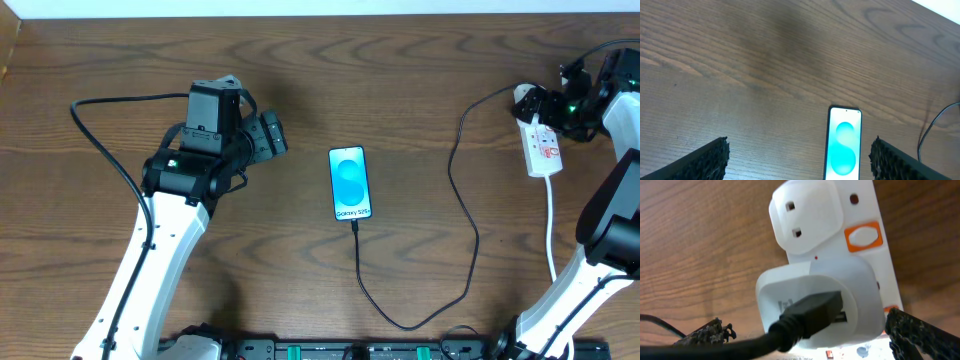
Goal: Plug charger to phone and switch on socket
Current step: 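Press the orange switch beside the charger with the right gripper, then hold the right gripper against the switch on the power strip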
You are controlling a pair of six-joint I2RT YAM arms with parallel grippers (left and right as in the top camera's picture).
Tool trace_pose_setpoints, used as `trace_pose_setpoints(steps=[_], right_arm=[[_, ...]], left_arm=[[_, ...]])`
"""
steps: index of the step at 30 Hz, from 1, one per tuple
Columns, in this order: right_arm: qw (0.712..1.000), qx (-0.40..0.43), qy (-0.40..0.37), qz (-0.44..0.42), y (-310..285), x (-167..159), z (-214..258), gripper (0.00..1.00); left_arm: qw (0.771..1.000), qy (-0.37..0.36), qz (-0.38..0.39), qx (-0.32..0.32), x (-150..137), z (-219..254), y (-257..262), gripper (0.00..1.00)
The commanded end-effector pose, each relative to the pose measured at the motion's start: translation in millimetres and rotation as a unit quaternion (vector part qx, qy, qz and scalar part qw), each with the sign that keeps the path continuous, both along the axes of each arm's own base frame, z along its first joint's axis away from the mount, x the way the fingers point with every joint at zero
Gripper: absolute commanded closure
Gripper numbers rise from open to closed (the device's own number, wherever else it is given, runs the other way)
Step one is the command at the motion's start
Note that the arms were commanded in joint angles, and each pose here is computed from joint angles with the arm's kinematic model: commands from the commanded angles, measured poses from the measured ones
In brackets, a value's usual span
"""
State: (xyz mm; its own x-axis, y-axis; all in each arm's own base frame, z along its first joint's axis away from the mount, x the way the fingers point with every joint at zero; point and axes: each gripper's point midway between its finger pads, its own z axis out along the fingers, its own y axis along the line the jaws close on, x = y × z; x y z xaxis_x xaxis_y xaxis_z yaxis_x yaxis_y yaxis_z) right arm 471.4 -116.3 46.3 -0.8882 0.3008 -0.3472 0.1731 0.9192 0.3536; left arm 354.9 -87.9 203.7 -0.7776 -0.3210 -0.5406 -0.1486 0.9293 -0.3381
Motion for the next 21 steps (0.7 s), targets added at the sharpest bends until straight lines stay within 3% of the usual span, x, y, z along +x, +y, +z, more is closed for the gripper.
trace_pose_setpoints(steps=[1, 21], right_arm=[[1.0, -0.002, -0.013, 0.017, 3, 5, 4, 0.01], [0.999, 0.051, 0.002, 0.009, 19, -3, 2, 0.01]], left_arm=[[1.0, -0.005, -0.001, 0.01, 2, 2, 3, 0.1], [1.0, -0.005, -0.001, 0.01, 2, 2, 3, 0.1]])
